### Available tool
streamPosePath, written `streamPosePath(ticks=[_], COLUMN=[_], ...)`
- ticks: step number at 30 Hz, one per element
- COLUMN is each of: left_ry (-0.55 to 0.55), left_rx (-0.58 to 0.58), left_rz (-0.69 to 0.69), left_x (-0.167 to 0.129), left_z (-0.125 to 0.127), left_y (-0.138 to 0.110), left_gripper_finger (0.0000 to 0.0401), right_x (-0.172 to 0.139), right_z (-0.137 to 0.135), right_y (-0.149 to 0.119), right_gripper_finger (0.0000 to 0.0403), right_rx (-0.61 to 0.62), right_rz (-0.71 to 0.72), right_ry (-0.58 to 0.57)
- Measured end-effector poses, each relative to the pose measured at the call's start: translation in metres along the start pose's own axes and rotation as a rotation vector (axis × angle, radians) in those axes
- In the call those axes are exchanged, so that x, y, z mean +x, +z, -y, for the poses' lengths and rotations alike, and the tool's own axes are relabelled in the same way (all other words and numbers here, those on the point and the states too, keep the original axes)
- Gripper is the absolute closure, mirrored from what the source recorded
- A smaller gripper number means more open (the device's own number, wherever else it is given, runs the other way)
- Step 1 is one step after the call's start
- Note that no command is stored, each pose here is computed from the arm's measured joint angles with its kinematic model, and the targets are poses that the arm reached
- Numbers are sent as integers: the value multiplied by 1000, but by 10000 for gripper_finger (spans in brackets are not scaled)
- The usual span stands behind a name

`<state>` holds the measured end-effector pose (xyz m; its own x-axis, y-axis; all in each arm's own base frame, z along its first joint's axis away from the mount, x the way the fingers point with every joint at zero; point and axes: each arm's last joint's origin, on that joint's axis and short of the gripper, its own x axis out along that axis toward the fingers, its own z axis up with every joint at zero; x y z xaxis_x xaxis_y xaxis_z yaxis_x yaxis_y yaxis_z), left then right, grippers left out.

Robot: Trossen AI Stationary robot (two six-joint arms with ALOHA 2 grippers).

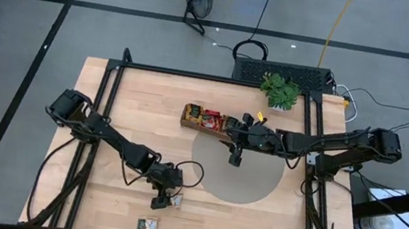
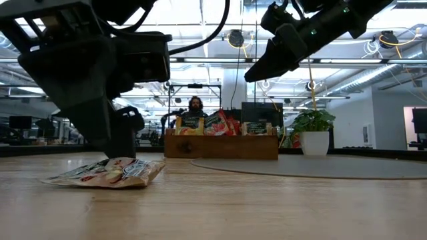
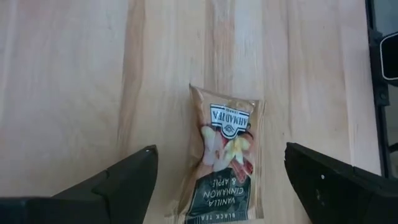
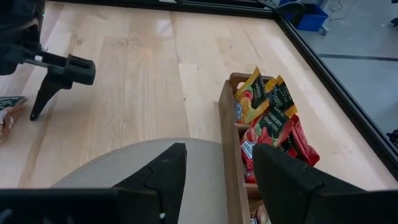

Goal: Pick & Place Tea
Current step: Put the brown tea bag into the right section of the wooden organizer

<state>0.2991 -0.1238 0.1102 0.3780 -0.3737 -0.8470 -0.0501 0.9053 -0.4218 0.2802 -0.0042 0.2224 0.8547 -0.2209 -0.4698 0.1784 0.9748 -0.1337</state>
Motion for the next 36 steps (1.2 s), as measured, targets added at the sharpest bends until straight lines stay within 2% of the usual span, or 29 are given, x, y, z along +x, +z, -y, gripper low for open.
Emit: streamPosePath(ticks=[3,6,10,22,25,28,31,33,36], left_ry=[1,7,29,126,136,214,384,518,684], left_rx=[9,19,45,148,158,219,330,435,668], left_rz=[-2,-6,-5,-7,-17,-54,-121,-184,-267], left_x=[0,0,1,1,-4,-16,-32,-45,-62], left_z=[0,-1,-2,-7,-9,-4,3,9,21], left_y=[-1,-1,-2,-4,-4,-4,0,6,16], left_gripper_finger=[59,87,151,380,393,397,398,398,399], right_x=[0,0,0,0,0,0,0,3,12], right_z=[0,0,0,0,0,0,0,-1,-6], right_y=[0,0,0,0,0,0,1,2,-4], right_gripper_finger=[234,234,234,234,235,236,234,234,236], right_rx=[-1,0,-5,-11,-7,12,42,84,140], right_rz=[-1,0,0,0,0,1,15,47,110], right_ry=[-1,-1,-2,-3,-3,-3,-3,16,131])
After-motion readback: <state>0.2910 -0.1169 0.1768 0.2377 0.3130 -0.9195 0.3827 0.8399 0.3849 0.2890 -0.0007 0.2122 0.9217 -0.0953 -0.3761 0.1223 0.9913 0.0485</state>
